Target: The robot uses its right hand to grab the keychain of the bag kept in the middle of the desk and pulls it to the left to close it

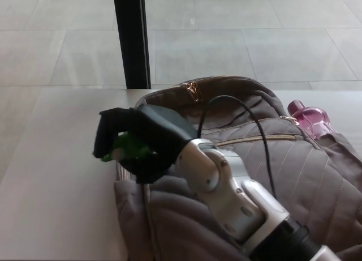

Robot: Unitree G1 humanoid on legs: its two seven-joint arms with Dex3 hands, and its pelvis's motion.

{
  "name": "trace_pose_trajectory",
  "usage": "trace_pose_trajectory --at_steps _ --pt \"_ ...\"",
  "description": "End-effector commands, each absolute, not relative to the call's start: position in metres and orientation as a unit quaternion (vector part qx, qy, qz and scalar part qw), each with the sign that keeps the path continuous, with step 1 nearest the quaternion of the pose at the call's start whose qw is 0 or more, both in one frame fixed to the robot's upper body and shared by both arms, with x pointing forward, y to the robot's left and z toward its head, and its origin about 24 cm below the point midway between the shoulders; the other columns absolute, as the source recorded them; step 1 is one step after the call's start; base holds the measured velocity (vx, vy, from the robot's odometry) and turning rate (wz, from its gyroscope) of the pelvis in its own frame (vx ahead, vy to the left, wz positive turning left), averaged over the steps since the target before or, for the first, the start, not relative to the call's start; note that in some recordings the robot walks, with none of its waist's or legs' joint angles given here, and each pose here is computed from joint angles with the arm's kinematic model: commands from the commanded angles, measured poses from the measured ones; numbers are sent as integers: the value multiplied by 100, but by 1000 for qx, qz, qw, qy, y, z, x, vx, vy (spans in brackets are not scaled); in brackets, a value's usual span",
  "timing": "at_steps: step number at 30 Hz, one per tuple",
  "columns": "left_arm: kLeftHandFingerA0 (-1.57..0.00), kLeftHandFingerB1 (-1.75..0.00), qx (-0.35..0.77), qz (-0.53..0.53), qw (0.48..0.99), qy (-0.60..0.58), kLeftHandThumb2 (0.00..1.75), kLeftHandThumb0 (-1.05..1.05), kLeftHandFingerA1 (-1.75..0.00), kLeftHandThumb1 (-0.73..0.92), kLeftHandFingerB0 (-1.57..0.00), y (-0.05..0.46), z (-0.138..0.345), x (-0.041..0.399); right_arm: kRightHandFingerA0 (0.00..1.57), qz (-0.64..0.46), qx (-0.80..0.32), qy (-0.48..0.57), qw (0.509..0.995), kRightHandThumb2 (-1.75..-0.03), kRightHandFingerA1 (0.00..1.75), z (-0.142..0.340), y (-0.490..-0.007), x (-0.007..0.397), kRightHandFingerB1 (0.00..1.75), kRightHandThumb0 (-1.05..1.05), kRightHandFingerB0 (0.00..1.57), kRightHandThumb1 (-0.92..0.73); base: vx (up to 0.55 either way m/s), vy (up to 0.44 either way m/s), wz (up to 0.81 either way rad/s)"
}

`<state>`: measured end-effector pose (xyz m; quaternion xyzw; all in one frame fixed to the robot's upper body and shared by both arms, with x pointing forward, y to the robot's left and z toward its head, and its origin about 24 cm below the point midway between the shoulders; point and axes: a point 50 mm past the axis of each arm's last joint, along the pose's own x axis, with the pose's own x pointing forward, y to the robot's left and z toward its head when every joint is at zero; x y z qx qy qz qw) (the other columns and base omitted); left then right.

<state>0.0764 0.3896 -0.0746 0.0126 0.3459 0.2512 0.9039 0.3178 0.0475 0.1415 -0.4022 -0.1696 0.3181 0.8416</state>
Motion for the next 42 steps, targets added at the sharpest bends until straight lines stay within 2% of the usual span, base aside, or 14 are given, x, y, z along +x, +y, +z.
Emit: trace_pose_trajectory --at_steps 1,4,5,8,15,16,17,18,19,20,21,22,23,42 --pt "-75 -102 -11 259 903 341 74 -104 -121 80 -33 388 -76 80 77 312 -398 -168 846 -73 150 144 76 313 86 -24 75 -71 0 0 0" --pt "-78 -101 0 257 903 344 75 -103 -119 84 -36 384 -79 86 82 352 -376 -157 843 -89 142 135 110 295 106 -15 82 -63 0 0 0" --pt "-75 -102 0 255 904 344 73 -105 -120 83 -35 382 -80 87 85 359 -374 -161 840 -100 156 132 115 291 133 -17 81 -60 0 0 0" --pt "-72 -108 -10 248 906 344 71 -105 -119 83 -32 378 -83 88 91 389 -357 -154 835 -122 175 121 139 269 162 -19 80 -52 0 0 0" --pt "-74 -102 -7 244 908 340 72 -105 -120 83 -36 377 -82 89 95 413 -337 -150 833 -134 175 110 154 245 164 -18 77 -48 0 0 0" --pt "-76 -109 -20 251 906 341 71 -105 -118 81 -32 377 -83 89 92 411 -356 -154 825 -125 175 110 148 251 128 -20 81 -48 0 0 0" --pt "-76 -109 -24 255 904 343 71 -105 -118 81 -32 378 -83 88 92 411 -363 -155 822 -125 175 110 147 252 128 -20 81 -48 0 0 0" --pt "-76 -109 -22 255 904 344 72 -105 -118 81 -33 379 -83 85 85 413 -380 -154 813 -83 160 110 146 254 76 -41 47 -64 0 0 0" --pt "-74 -104 -16 251 905 343 72 -105 -120 83 -37 379 -82 84 54 419 -421 -145 791 -62 116 112 140 261 58 -62 16 -77 0 0 0" --pt "-74 -104 -10 246 906 344 72 -105 -120 83 -37 379 -82 83 54 425 -443 -134 778 -62 116 113 138 263 58 -62 16 -77 0 0 0" --pt "-73 -108 -6 243 908 342 72 -105 -118 82 -33 379 -81 84 39 437 -477 -132 751 -103 79 116 134 268 33 -78 1 -62 0 0 0" --pt "-76 -109 -11 243 908 341 72 -105 -118 81 -34 378 -82 84 0 441 -511 -130 726 -110 24 123 126 274 11 -105 0 -64 0 0 0" --pt "-76 -109 -7 242 908 341 72 -105 -117 82 -34 379 -82 84 0 447 -514 -119 723 -64 0 128 122 277 0 -105 0 -79 0 0 0" --pt "-70 -99 5 245 901 359 74 -105 -118 83 -38 380 -83 76 0 404 -539 -137 726 -72 0 208 66 316 0 -105 0 -92 0 0 0"
